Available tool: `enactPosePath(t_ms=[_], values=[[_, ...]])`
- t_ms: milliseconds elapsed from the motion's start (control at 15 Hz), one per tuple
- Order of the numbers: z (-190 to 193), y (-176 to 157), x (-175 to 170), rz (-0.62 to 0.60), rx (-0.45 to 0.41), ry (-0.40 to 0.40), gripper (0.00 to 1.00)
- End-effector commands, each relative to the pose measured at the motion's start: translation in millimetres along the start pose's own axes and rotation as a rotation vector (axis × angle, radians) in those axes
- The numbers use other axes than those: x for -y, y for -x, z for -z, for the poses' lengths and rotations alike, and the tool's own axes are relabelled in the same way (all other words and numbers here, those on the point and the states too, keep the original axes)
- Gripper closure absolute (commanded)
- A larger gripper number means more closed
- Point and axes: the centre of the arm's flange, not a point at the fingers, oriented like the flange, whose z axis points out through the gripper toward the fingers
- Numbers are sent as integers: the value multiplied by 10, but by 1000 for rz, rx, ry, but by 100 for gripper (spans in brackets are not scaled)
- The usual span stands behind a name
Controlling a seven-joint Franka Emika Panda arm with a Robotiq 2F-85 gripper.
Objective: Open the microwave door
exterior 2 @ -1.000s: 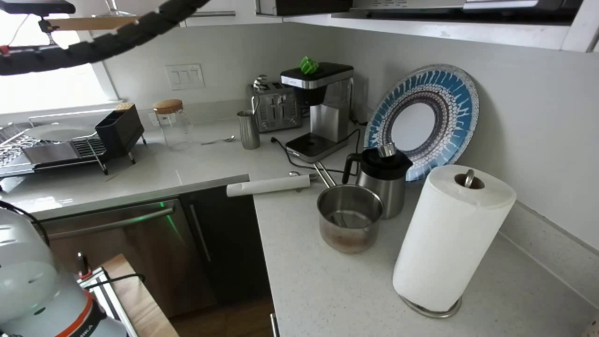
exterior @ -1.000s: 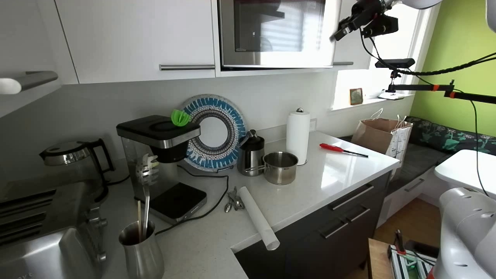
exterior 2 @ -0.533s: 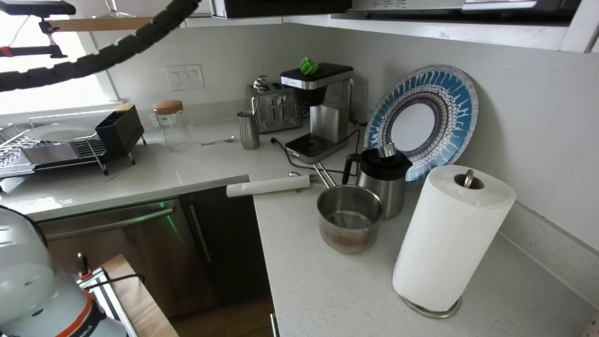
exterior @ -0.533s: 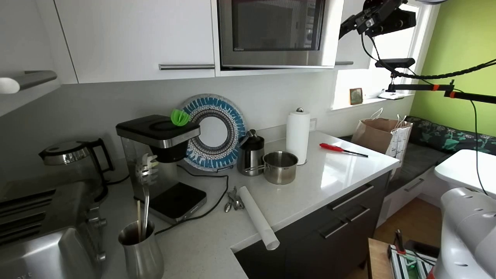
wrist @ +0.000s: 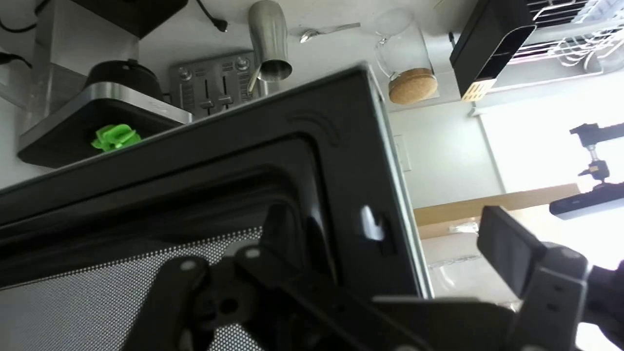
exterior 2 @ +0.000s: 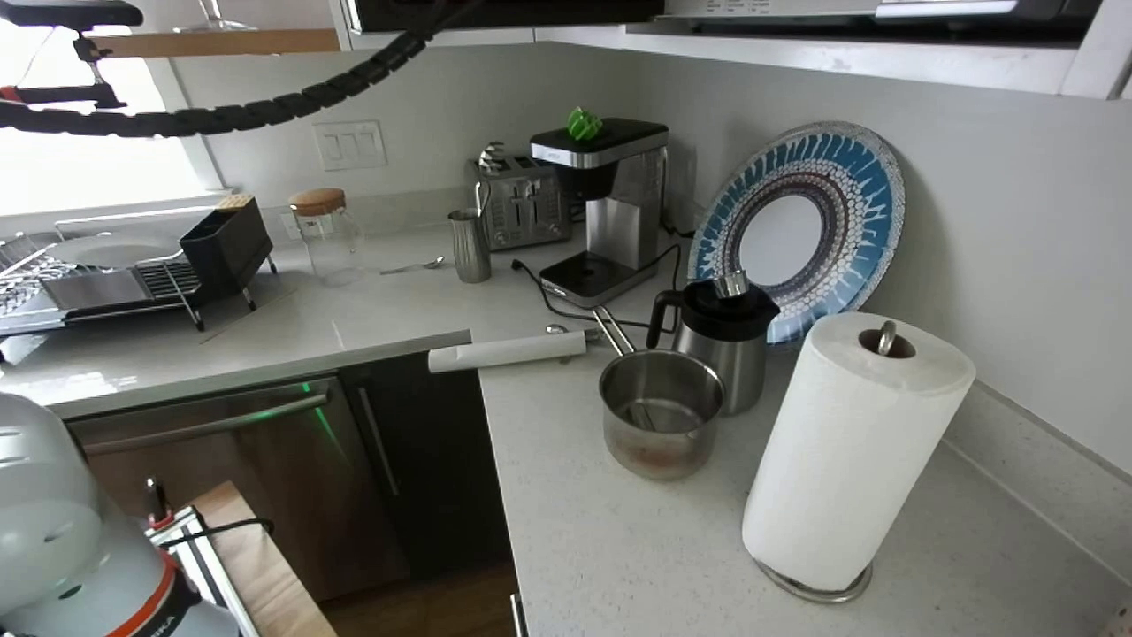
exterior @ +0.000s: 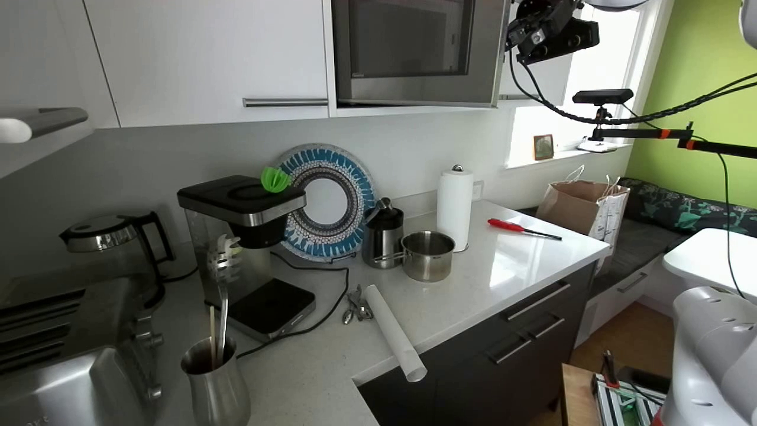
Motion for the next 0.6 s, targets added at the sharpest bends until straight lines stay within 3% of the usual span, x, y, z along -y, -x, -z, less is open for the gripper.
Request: enactPosePath(t_ms=[0, 133, 333, 533], values=[[-360, -149, 105, 24, 14, -46, 0], [-371, -206, 141, 34, 15, -43, 0], [-87, -162, 226, 53, -6, -16, 0], [378, 135, 238, 71, -25, 180, 0]])
